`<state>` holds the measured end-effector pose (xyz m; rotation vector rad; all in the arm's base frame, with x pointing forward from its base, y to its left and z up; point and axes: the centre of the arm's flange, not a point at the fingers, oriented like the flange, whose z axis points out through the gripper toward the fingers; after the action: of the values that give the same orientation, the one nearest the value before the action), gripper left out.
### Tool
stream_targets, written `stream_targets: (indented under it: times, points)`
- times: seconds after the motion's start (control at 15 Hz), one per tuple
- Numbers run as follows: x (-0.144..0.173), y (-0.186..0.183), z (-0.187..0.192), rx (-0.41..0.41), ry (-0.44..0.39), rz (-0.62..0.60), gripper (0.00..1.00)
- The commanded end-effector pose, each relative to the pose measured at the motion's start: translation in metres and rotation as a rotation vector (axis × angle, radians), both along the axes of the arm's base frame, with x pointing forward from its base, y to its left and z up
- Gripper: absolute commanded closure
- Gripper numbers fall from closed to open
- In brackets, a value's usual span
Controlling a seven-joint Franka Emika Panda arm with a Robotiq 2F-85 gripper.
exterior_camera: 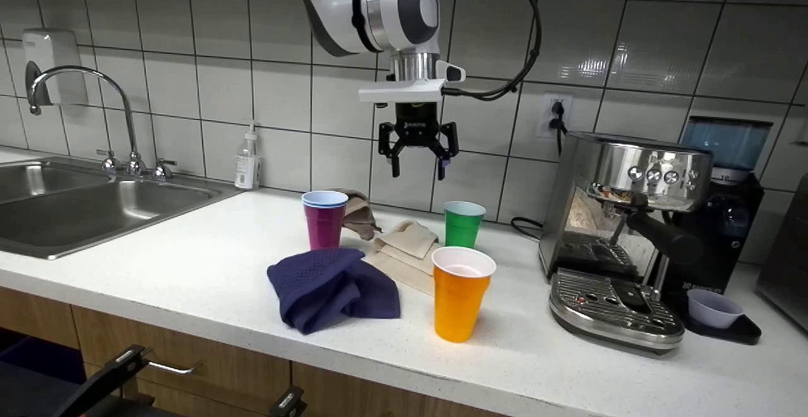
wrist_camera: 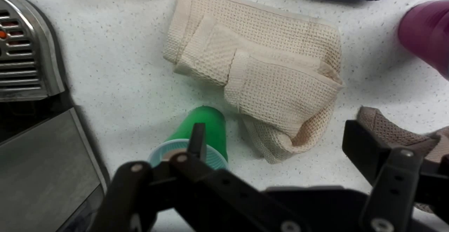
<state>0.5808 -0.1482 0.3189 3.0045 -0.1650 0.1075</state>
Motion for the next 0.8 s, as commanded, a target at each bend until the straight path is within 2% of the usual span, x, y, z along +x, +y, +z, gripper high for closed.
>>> stream_targets:
  times: [0.0, 0.73]
  points:
    - [0.003, -0.001, -0.007, -0.003, -0.012, -0.007, 0.00]
    - [0.045, -0.029, -0.033, 0.009, -0.082, -0.061, 0.00]
